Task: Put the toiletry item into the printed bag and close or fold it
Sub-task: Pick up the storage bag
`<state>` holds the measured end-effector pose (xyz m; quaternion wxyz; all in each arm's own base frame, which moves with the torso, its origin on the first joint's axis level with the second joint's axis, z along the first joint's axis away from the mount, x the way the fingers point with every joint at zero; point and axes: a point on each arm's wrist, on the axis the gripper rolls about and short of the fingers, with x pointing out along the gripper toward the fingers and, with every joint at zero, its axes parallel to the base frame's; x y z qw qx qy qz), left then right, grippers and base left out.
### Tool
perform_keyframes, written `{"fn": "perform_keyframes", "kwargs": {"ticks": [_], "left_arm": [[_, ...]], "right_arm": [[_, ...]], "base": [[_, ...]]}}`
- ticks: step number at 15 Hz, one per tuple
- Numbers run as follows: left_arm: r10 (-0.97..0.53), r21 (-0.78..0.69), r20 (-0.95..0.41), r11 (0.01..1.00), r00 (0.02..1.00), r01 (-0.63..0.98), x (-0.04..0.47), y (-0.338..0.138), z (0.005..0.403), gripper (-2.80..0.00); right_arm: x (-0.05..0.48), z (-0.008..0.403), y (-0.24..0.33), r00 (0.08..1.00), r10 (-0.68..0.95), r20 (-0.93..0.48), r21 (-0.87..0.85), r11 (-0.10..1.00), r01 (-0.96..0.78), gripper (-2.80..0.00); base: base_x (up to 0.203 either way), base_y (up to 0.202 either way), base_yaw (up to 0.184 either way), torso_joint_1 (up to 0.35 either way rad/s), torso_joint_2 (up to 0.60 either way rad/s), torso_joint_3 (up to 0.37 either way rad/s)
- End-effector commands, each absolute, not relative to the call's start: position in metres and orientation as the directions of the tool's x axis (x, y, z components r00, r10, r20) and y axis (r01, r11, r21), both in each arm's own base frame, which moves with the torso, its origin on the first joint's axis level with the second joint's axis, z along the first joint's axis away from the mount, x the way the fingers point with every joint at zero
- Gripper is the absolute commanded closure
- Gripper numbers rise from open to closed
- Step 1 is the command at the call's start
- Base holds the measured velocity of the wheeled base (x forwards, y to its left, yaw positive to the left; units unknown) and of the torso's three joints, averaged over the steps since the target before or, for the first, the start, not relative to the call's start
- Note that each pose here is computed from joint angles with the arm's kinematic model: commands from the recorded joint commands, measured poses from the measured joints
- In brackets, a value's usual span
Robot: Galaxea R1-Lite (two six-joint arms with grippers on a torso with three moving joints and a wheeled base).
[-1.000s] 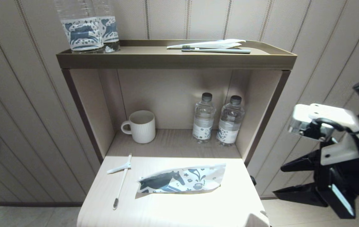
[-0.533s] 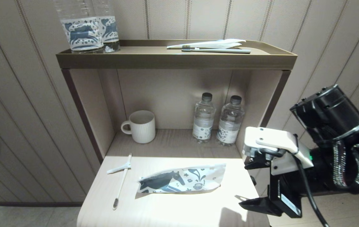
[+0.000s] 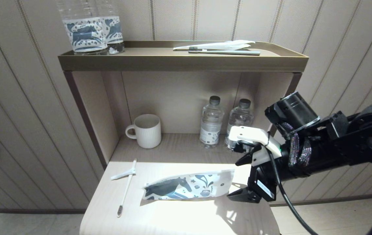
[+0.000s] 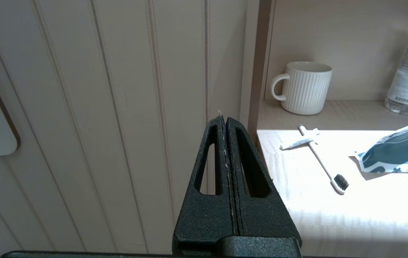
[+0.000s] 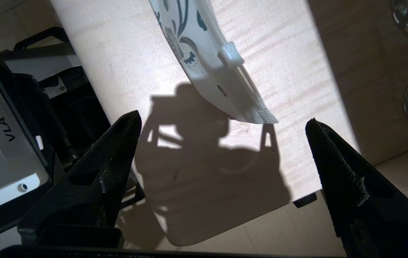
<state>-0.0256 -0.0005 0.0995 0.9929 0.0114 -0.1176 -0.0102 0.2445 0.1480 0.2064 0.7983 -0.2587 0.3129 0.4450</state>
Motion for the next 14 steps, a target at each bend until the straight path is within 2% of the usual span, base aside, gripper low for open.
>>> {"fn": "perform_keyframes", "kwargs": {"ticks": [1, 4, 8, 12, 14], "left_arm": [[-0.023, 0.026, 0.234, 1.000, 0.972, 0.017, -0.026, -0.001, 0.099, 0.00], [-0.023, 0.026, 0.235, 1.000, 0.972, 0.017, -0.026, -0.001, 0.100, 0.00], [-0.021, 0.026, 0.235, 1.000, 0.972, 0.016, -0.026, 0.000, 0.100, 0.00], [-0.021, 0.026, 0.235, 1.000, 0.972, 0.016, -0.026, 0.000, 0.100, 0.00], [-0.021, 0.026, 0.235, 1.000, 0.972, 0.016, -0.026, 0.000, 0.100, 0.00]], "right_arm": [[0.255, 0.201, 0.146, 0.389, 0.557, -0.733, -0.107, 0.470, -0.876, -2.80], [0.259, 0.190, 0.149, 0.306, 0.610, -0.731, -0.033, 0.417, -0.908, -2.80], [0.267, 0.171, 0.154, 0.261, 0.674, -0.691, 0.010, 0.370, -0.929, -2.80], [0.274, 0.149, 0.151, 0.248, 0.725, -0.642, 0.032, 0.349, -0.937, -2.80], [0.282, 0.144, 0.143, 0.270, 0.729, -0.629, 0.031, 0.371, -0.928, -2.80]], "base": [[0.000, 0.000, 0.000, 0.000, 0.00, 0.000], [0.000, 0.000, 0.000, 0.000, 0.00, 0.000], [0.000, 0.000, 0.000, 0.000, 0.00, 0.000], [0.000, 0.000, 0.000, 0.000, 0.00, 0.000], [0.000, 0.000, 0.000, 0.000, 0.00, 0.000]]}}
